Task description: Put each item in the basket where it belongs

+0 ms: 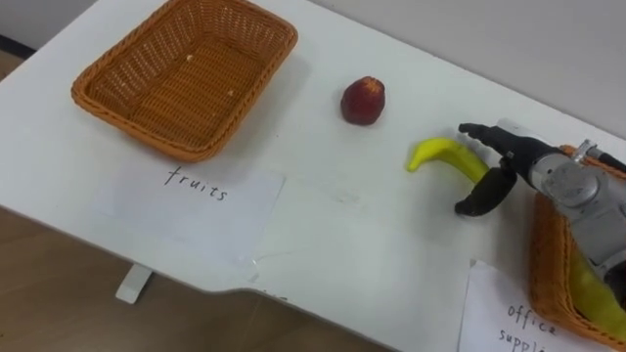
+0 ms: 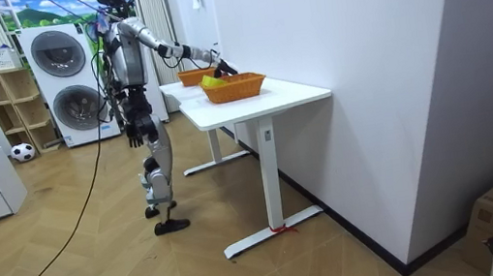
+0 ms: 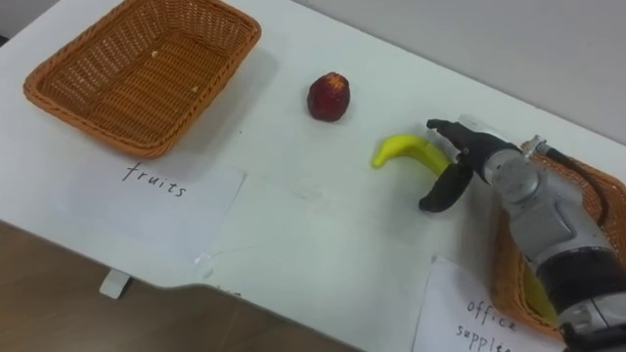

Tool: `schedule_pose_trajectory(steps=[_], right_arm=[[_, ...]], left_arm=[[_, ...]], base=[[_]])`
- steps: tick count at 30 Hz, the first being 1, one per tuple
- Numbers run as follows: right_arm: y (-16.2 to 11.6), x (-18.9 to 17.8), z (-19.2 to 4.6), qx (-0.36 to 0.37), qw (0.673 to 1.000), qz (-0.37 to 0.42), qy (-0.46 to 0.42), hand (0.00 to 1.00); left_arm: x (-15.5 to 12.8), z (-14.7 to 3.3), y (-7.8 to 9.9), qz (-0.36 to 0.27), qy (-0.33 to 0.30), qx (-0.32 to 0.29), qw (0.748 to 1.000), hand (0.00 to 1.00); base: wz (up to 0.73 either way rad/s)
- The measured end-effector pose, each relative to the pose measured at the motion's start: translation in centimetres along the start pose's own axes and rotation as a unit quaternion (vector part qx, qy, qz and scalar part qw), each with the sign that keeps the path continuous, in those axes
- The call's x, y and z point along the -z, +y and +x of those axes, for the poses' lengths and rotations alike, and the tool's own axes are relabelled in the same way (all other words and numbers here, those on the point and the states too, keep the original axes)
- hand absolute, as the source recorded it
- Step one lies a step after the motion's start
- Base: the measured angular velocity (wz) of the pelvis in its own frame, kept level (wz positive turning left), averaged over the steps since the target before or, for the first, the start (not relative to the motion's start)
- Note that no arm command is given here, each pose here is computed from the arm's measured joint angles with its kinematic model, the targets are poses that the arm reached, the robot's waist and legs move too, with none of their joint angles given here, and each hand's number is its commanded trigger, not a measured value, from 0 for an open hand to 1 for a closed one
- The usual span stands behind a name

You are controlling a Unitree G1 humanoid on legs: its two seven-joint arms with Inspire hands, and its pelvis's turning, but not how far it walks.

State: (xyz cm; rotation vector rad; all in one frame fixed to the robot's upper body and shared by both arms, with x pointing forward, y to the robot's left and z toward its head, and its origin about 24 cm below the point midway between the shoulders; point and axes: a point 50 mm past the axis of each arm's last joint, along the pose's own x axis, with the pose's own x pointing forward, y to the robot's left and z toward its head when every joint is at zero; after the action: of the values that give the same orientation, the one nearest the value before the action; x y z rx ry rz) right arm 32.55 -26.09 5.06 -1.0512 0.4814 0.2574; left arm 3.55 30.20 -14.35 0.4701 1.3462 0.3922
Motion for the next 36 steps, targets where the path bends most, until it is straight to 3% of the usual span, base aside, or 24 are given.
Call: schedule_pose_trajectory(steps=[20,33,34,35,36], right_arm=[[-0.3,-0.7,0.1,-0.001,1.0,-0.016,-0.014,0.0],[0.0,-0.7,0.0,-0.03,0.999,-0.026,-0.011,0.0],[0.1,-0.6,0.0,-0.034,0.999,-0.027,-0.01,0.07],[0.1,-0.6,0.0,-0.038,0.999,-0.028,-0.009,0.54],[0.1,-0.6,0.0,-0.043,0.999,-0.028,-0.008,0.91]], left_arm=[[-3.4,0.2,0.0,0.009,-0.051,-0.011,0.999,0.0],[-3.4,0.2,0.2,0.02,-0.054,-0.013,0.998,0.0],[-3.4,0.2,0.2,0.022,-0.053,-0.013,0.998,0.0],[-3.4,0.2,0.2,0.023,-0.052,-0.013,0.998,0.0],[-3.4,0.2,0.2,0.025,-0.051,-0.014,0.998,0.0]], base=[[0.01],[0.0],[0.0],[0.0],[0.0]])
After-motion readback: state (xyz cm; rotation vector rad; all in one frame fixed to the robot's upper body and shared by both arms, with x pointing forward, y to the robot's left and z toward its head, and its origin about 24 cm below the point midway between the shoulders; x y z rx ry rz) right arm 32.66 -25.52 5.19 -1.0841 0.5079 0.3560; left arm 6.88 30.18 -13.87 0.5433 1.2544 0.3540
